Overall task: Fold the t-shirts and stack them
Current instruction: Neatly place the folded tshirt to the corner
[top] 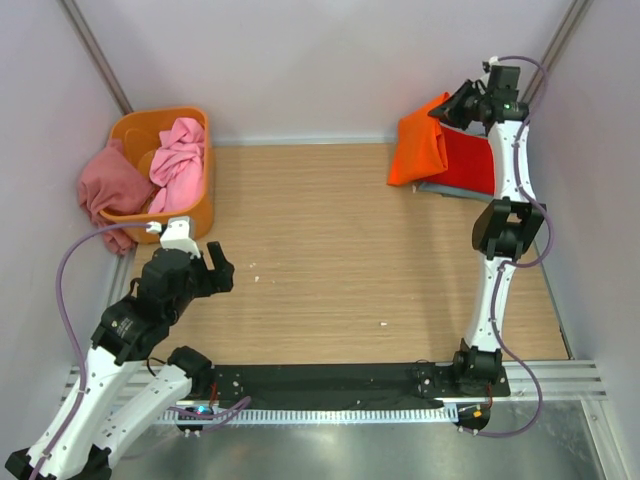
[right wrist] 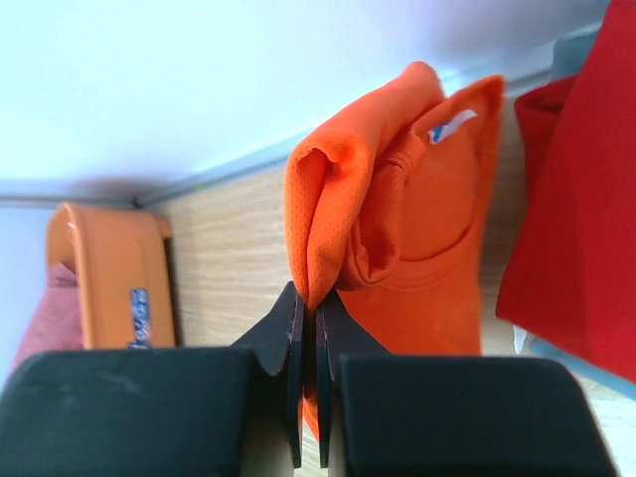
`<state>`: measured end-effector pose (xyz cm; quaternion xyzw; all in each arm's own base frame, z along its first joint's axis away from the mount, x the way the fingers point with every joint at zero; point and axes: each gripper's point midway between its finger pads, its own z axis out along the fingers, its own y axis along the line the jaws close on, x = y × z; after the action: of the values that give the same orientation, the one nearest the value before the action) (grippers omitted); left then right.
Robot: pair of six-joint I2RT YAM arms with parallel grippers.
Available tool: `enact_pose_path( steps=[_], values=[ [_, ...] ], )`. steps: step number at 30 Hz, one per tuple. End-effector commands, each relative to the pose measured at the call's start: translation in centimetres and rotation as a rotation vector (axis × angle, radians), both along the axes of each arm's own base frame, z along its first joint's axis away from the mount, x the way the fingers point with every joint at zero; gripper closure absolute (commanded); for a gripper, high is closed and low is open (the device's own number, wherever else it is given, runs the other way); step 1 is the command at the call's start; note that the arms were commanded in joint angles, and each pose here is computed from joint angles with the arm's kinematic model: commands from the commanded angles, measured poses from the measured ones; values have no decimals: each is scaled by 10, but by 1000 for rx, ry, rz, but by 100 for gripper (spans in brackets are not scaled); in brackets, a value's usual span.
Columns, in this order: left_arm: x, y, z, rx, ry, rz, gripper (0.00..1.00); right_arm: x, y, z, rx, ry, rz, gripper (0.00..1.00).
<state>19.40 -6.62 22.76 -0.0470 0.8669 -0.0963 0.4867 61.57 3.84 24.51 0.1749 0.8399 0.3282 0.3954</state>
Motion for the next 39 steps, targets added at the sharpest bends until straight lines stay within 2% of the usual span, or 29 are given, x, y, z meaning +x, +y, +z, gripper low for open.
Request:
enact_pose_path(
  steps=[1,5,19,25,33,34,35,36,37,39],
  values=[
    [7,-2,7,-12,-37,7,19,4,-12,48,81,-104,-2,99],
    [7,-2,7,-12,-39,8,19,3,-45,55,109,-121,-31,99],
    [7,-2,6,-9,-34,10,19,-9,-105,68,121,-144,-104,98],
    [7,-2,5,-8,-31,8,19,-14,-139,55,155,-117,-143,99],
    [7,-2,4,-7,-31,10,18,-11,-168,-3,201,-19,-172,98],
    [7,-2,5,-8,-32,10,18,-11,-170,-9,200,-11,-172,96],
    [7,-2,5,-8,-32,10,18,-12,-176,-19,190,4,-179,86],
    [7,-2,5,-9,-34,10,18,-13,-178,-32,186,35,-190,81],
    [7,-2,5,-9,-34,10,18,-14,-183,-41,172,56,-205,63],
    [7,-2,5,-9,-34,10,18,-18,-200,-58,123,98,-264,50]
  ],
)
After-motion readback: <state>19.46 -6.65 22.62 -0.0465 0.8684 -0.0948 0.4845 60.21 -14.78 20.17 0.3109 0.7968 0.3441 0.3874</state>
